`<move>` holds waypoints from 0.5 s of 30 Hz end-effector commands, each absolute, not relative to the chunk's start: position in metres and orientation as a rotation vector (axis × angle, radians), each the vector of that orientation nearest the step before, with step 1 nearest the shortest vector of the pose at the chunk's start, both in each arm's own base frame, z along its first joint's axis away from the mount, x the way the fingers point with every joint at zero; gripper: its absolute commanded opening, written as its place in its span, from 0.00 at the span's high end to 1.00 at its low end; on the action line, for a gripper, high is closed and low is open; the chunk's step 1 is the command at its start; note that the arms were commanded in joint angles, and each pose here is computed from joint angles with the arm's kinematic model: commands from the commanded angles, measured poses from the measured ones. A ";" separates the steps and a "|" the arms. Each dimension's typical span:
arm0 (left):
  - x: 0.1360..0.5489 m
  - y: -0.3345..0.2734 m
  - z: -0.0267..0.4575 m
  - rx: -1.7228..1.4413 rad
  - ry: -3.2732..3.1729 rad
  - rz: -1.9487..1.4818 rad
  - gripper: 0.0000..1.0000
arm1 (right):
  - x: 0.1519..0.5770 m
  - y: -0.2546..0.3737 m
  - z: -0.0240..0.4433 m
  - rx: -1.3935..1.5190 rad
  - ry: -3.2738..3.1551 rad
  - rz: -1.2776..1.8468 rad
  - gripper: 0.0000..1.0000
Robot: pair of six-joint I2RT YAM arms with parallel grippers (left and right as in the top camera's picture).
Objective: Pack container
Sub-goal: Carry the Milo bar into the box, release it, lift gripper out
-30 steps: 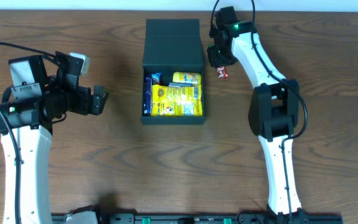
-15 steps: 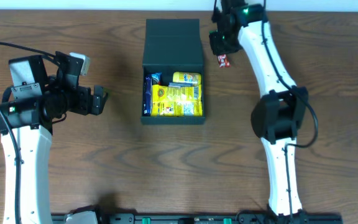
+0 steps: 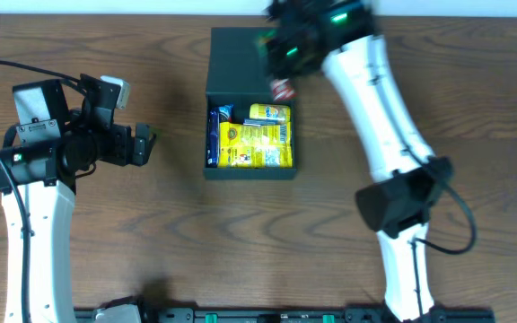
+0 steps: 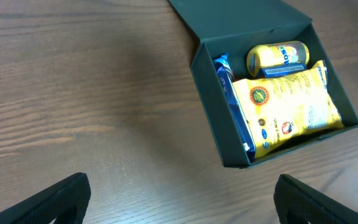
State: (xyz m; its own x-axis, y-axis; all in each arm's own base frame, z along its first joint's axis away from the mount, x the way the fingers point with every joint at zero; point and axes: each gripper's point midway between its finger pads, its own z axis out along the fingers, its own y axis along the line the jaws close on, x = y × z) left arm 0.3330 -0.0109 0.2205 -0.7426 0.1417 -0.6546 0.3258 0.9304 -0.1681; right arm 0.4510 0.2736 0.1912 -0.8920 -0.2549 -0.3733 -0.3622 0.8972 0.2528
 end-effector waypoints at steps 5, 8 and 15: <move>0.332 -0.010 0.223 0.340 2.401 -0.345 0.05 | 0.408 0.338 0.120 -0.288 2.915 0.517 0.91; 0.332 -0.010 0.223 0.340 2.401 -0.344 0.04 | 0.398 0.347 0.103 -0.223 2.951 0.519 0.93; 0.332 -0.010 0.223 0.340 2.400 -0.345 0.05 | 0.389 0.354 0.082 -0.143 2.985 0.504 0.94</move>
